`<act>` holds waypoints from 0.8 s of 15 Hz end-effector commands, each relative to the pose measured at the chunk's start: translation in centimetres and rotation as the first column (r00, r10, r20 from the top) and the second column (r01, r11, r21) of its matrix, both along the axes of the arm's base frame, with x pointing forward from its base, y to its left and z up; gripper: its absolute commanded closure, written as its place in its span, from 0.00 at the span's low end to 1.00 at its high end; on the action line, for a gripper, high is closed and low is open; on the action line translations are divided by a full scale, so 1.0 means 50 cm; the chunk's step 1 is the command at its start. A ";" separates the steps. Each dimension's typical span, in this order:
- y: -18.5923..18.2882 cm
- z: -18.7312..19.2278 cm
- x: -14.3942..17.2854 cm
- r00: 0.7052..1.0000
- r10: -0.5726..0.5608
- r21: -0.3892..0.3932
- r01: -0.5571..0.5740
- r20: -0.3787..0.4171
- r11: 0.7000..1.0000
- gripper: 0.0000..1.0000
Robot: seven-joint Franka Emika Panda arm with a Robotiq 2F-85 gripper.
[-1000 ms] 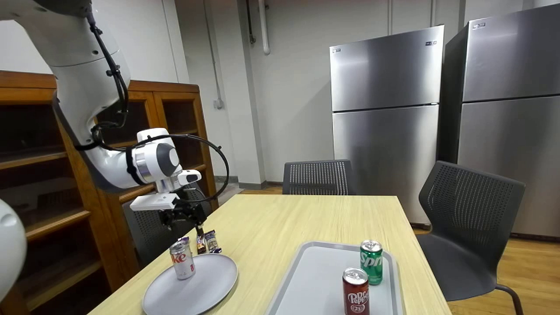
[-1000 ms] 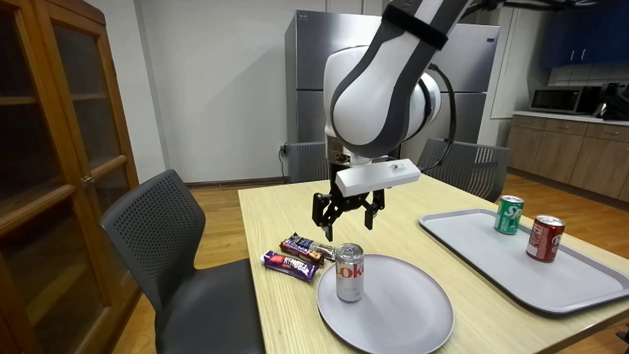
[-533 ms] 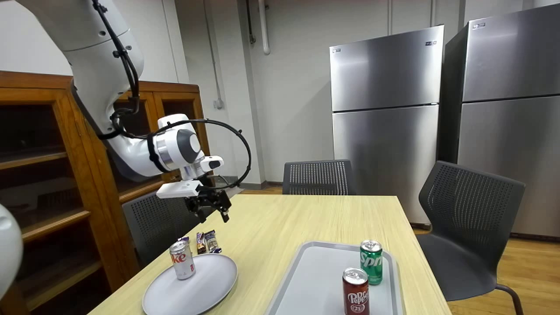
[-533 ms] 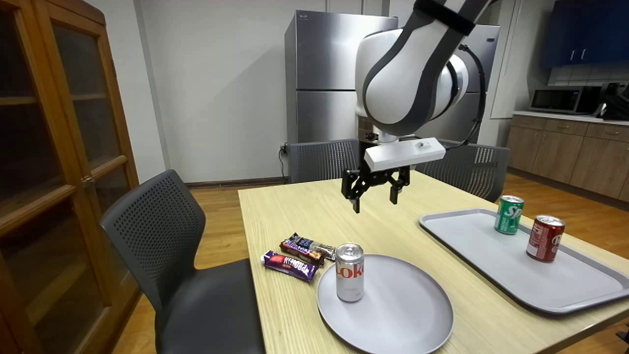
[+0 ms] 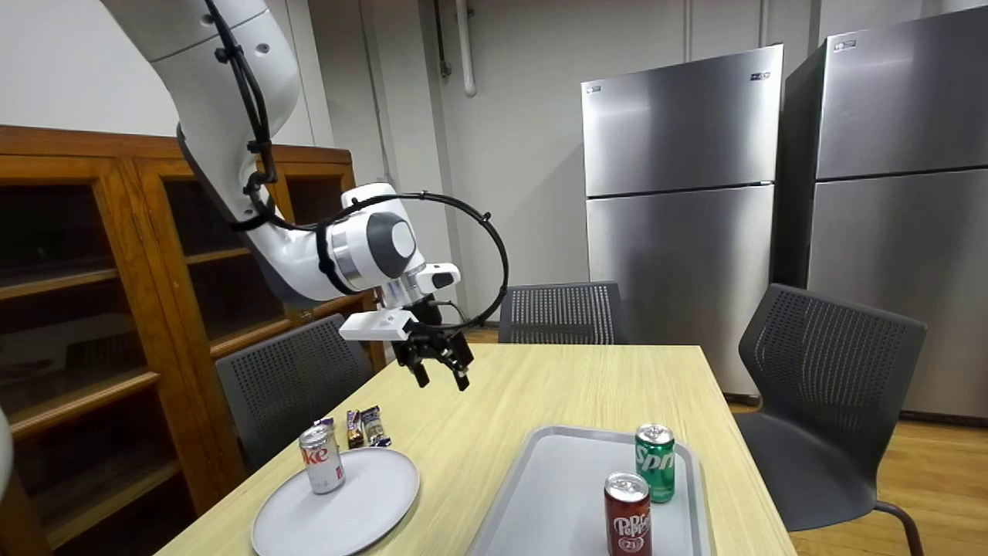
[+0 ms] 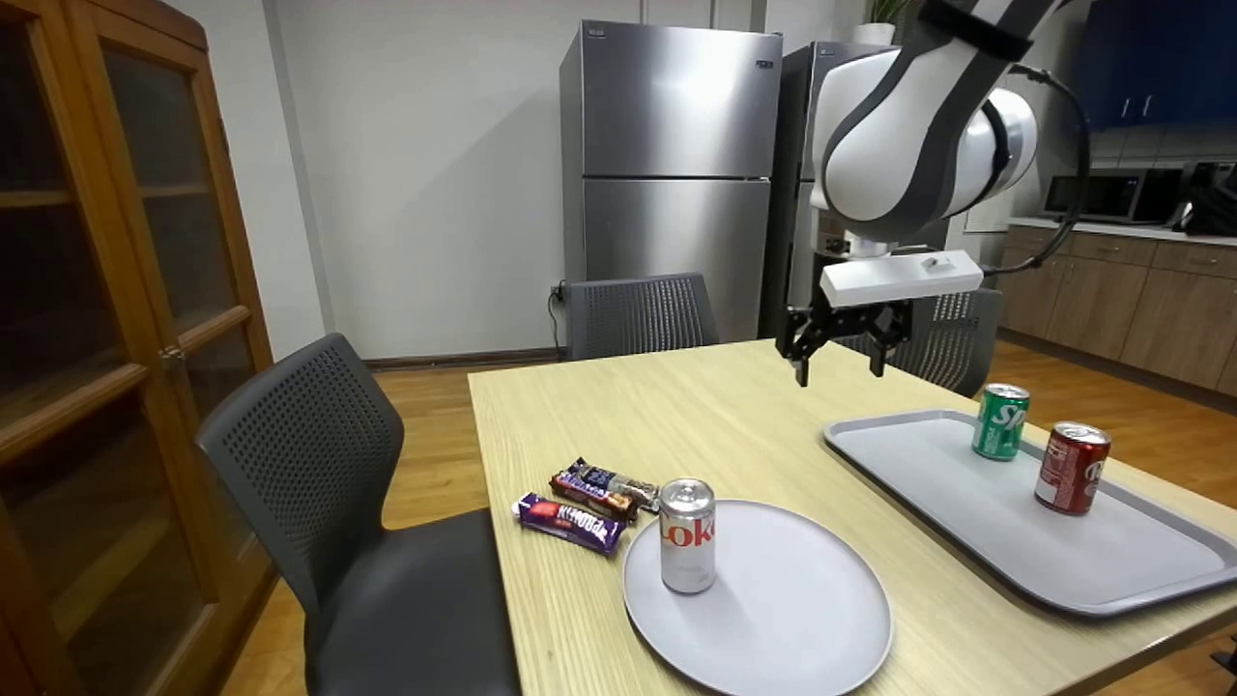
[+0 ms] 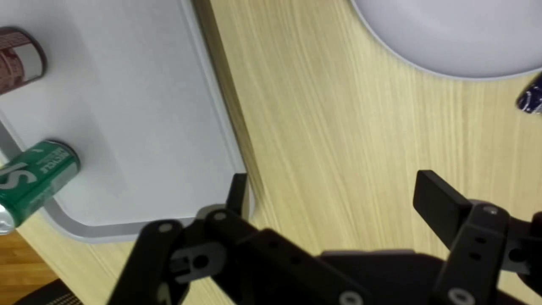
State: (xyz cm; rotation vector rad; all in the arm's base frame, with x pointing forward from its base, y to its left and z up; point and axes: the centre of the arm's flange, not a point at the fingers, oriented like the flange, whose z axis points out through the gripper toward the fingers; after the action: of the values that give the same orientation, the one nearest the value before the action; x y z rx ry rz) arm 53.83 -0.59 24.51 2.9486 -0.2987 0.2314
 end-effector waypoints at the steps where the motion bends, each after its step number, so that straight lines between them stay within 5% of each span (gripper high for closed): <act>1: -0.089 0.026 -0.043 0.996 -0.087 -0.008 0.087 0.029 0.996 0.00; 12: -0.377 0.032 -0.150 0.930 -0.364 -0.001 0.364 0.054 0.931 0.00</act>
State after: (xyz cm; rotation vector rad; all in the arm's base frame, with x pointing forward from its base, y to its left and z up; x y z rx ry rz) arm 48.49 -17.56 25.43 2.8317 -0.7511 0.2301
